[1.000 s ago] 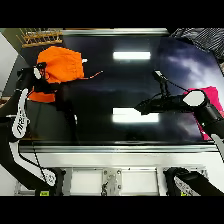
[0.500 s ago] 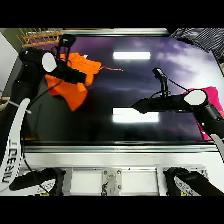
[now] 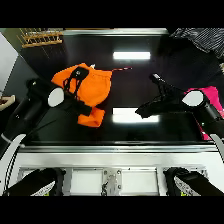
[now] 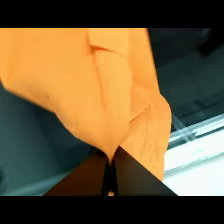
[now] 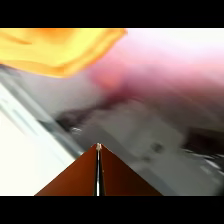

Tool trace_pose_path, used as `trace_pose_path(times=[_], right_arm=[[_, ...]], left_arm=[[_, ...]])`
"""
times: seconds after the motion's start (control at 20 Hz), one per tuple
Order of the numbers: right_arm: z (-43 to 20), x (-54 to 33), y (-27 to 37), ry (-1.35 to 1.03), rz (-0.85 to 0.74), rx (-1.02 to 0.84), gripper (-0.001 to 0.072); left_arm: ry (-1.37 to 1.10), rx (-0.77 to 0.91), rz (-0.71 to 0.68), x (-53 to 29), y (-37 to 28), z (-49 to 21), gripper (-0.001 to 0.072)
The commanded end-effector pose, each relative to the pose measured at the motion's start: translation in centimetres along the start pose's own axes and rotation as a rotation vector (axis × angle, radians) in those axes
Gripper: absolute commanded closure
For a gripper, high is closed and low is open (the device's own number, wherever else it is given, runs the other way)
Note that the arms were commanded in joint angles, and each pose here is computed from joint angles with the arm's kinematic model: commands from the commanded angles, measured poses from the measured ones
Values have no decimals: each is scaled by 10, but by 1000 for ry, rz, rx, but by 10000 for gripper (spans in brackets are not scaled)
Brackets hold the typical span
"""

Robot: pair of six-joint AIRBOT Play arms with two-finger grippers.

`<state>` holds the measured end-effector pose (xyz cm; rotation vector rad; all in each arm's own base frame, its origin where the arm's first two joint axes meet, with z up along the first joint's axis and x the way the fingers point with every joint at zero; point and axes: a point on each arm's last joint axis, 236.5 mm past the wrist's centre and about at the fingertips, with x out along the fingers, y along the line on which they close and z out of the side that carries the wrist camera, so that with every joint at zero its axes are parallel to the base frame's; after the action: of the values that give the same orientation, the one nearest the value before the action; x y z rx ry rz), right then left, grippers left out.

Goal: Fold the clothes and pants, and hang the long-sleeved shirts on hangers.

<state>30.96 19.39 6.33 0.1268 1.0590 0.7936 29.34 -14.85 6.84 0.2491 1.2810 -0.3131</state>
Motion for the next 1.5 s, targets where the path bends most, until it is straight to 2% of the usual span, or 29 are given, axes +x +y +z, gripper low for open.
trace_pose_path(times=[0.0, 0.1, 0.2, 0.25, 0.3, 0.35, 0.6, 0.85, 1.1, 1.45], right_arm=[[-15, -7, -49, 77, -214, -14, 698], [-7, -14, -76, 71, -331, 23, 698], [14, -9, -82, 33, -336, 23, 686], [27, 0, -83, 17, -313, 41, 531], [39, 12, -84, 4, -278, 70, 260], [51, 27, -86, -5, -243, 103, 197], [99, 133, -87, -32, -7, 321, 197], [125, 231, -64, -24, 122, 359, 198], [154, 269, -39, -117, 159, 387, 199], [145, 287, -36, -106, 150, 388, 201]], left_arm=[[107, -166, 64, 19, 51, -71, 701], [92, -278, 88, 17, 80, -89, 701], [63, -357, 99, 16, 97, -101, 701], [55, -385, 107, 16, 103, -106, 701], [44, -402, 111, 16, 107, -110, 701], [31, -412, 115, 16, 108, -113, 701], [-32, -417, 120, 7, 109, -114, 701], [-76, -416, 124, -3, 108, -112, 701], [-109, -416, 126, -11, 108, -112, 701], [-164, -415, 130, -24, 107, -112, 701]])
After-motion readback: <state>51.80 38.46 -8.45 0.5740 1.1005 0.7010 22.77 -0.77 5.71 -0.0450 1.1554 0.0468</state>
